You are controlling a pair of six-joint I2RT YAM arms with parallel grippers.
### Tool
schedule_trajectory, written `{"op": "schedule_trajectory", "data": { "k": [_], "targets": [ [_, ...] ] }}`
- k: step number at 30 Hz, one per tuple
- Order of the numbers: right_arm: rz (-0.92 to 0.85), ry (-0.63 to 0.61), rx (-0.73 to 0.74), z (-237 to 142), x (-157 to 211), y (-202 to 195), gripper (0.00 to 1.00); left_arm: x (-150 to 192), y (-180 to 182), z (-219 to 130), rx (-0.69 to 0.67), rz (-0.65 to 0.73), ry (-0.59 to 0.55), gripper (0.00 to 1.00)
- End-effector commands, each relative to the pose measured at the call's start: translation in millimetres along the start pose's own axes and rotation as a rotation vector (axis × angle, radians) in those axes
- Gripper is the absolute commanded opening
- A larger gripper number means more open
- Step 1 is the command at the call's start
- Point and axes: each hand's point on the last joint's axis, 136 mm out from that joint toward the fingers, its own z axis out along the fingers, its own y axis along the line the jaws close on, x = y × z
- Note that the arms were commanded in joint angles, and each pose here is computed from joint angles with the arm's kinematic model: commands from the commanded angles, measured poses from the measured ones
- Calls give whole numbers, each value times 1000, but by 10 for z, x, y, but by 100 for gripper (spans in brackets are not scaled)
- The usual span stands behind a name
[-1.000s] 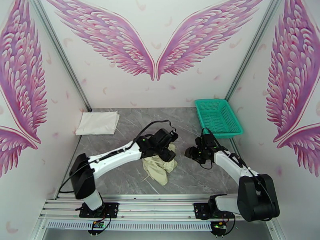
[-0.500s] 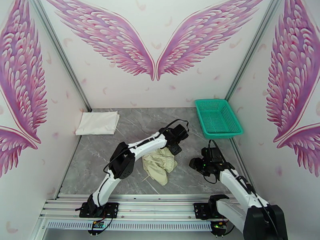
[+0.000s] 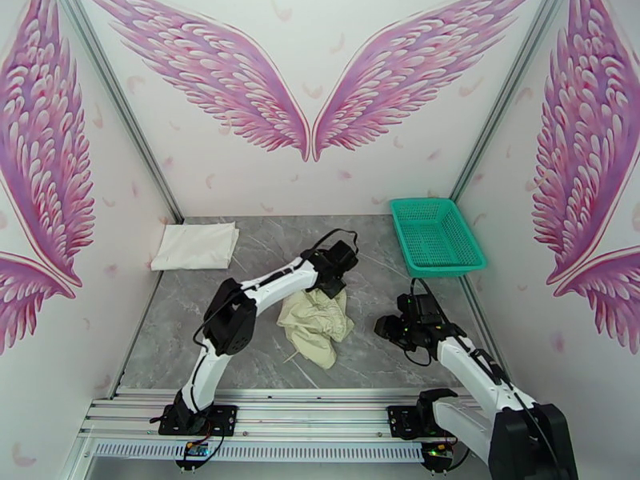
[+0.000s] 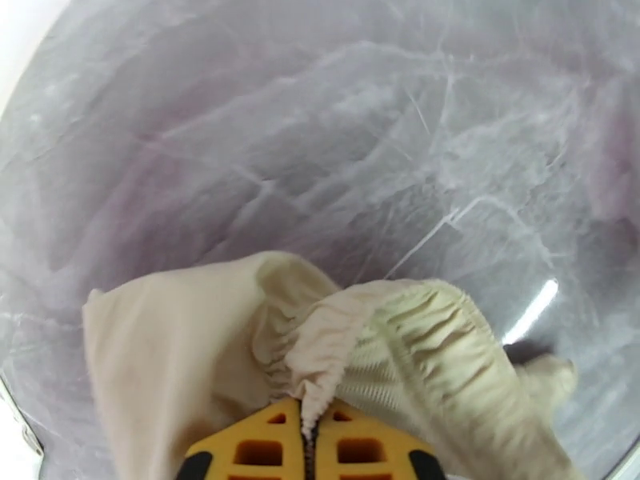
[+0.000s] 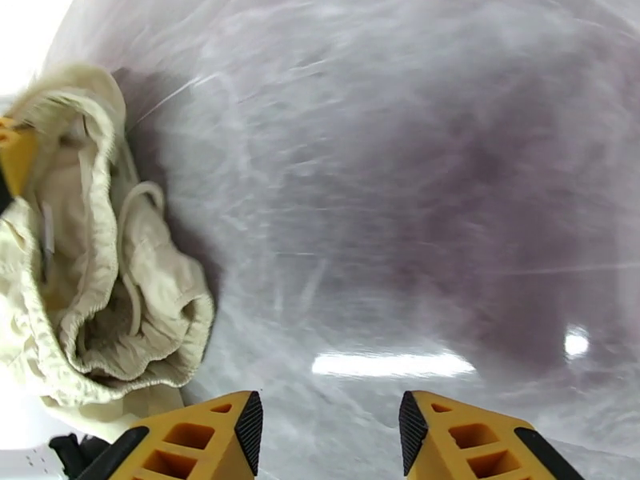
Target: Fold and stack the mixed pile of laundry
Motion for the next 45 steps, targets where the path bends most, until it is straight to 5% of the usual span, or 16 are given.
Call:
{"op": "schedule_trajectory", "data": {
  "k": [1, 10, 26, 33, 36, 39, 43, 45],
  "targets": [
    [-88, -85, -138, -75, -254, 458, 56, -520, 182, -979, 76, -93, -310, 0],
    [-227, -153, -331, -77, -485, 1134, 72, -447, 402, -1834, 127, -136, -522, 0],
    [-1111, -299, -361, -23, -270, 1653, 76, -269, 687, -2133, 43, -225, -547, 0],
    [-1249, -159, -345, 251, -279, 1785, 75, -219, 764, -2248, 41, -243, -567, 0],
    [-1312, -128, -291, 397, -379, 1748, 69, -195, 814, -2282, 32, -252, -573, 0],
    [-1332, -86, -304, 419, -412, 1779, 53, -179, 894, -2319, 13, -270, -577, 0],
    [-1334, -125, -291, 306, -571, 1832, 11, -181, 1094, -2441, -35, -327, -611, 0],
    [-1354, -139, -278, 233, -651, 1890, 4, -212, 1175, -2521, -45, -351, -639, 0]
  ]
}}
